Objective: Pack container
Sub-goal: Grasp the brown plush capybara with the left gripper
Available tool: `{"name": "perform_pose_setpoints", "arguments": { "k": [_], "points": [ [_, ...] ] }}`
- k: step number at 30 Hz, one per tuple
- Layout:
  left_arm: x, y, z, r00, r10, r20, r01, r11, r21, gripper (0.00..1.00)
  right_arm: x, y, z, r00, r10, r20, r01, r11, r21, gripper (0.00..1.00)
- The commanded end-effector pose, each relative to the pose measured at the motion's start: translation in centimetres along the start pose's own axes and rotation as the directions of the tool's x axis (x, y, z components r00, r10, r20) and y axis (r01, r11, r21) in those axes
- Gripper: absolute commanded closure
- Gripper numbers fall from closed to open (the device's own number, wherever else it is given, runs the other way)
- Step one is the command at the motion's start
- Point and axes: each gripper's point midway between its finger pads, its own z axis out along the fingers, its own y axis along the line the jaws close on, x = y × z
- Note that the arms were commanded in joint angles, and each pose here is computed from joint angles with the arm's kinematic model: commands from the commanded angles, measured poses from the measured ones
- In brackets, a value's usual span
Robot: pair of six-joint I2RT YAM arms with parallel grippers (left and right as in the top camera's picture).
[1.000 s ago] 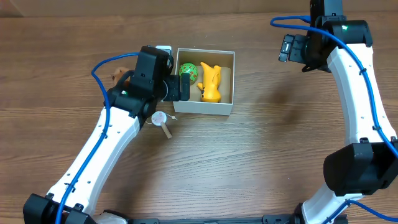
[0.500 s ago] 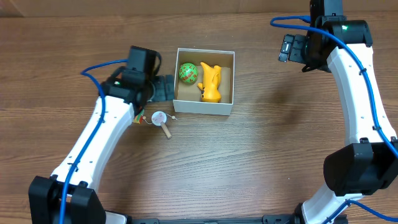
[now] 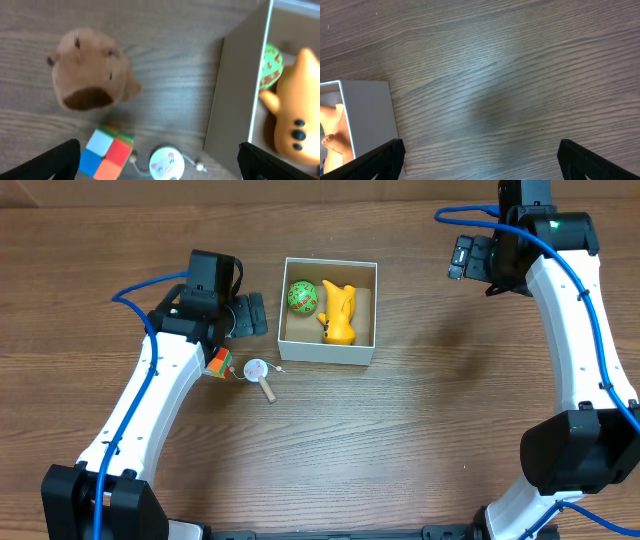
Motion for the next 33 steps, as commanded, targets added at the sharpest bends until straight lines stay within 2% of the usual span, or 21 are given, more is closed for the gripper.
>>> {"name": "perform_pose_setpoints", "arguments": {
  "k": [1,7,11,18,19,21,22,24,25,28,29,31,33],
  "points": [
    [-1.0,0.1,0.5,0.998,0.053,0.022,-0.052,0.998,-0.021,0.0,-0.8,-0.3,-1.3,0.999,0.016,0.042,-0.016,1.0,-0.003,0.0],
    [0.8,3.6,3.3,0.996,-0.01,-0.092,0.003,0.997,-0.078,0.0,-0.8,-0.3,-1.3,0.999,0.016,0.043,-0.016,1.0,-0.003,0.0],
    [1.5,5.0,5.5,0.982,-0.083,-0.167,0.087,0.996,0.012,0.0,-0.8,-0.3,-1.3,0.999,0.016,0.042,-0.016,1.0,-0.004,0.0],
    [0.8,5.7,7.0,0.983,-0.109,-0.147,0.113,0.993,0.021,0.0,-0.8,-0.3,-1.3,0.999,0.016,0.043,-0.016,1.0,-0.003,0.0],
    [0.7,5.6,7.2,0.984,-0.107,-0.145,0.112,0.993,0.022,0.05,-0.8,-0.3,-1.3,0.999,0.016,0.043,-0.016,1.0,-0.003,0.0],
    [0.6,5.6,7.5,0.984,-0.107,-0.139,0.111,0.993,0.024,0.31,-0.8,-0.3,-1.3,0.999,0.016,0.043,-0.016,1.0,-0.003,0.0],
    [0.5,5.7,7.6,0.985,-0.107,-0.135,0.111,0.994,0.021,0.49,-0.8,-0.3,-1.3,0.999,0.016,0.043,-0.016,1.0,-0.003,0.0],
    [0.2,6.0,7.6,0.987,-0.106,-0.121,0.108,0.994,0.005,0.65,-0.8,-0.3,-1.3,0.999,0.016,0.043,-0.016,1.0,-0.003,0.0],
    [0.1,6.2,7.6,0.988,-0.107,-0.115,0.107,0.994,-0.008,0.69,-0.8,-0.3,-1.3,0.999,0.016,0.043,-0.016,1.0,-0.003,0.0],
    [0.0,6.5,7.6,0.989,-0.105,-0.108,0.103,0.994,-0.026,0.68,-0.8,-0.3,-1.3,0.999,0.016,0.042,-0.016,1.0,-0.004,0.0],
    [0.0,6.5,7.6,0.989,-0.1,-0.106,0.098,0.995,-0.025,0.73,-0.8,-0.3,-1.3,0.999,0.016,0.043,-0.016,1.0,-0.004,0.0],
    [-0.1,6.5,7.6,0.99,-0.095,-0.103,0.093,0.995,-0.023,0.9,-0.8,-0.3,-1.3,0.999,0.016,0.043,-0.016,1.0,-0.004,0.0],
    [-0.3,6.4,7.6,0.991,-0.094,-0.093,0.093,0.995,-0.02,0.96,-0.8,-0.3,-1.3,0.999,0.016,0.043,-0.016,1.0,-0.003,0.0]
  ]
}}
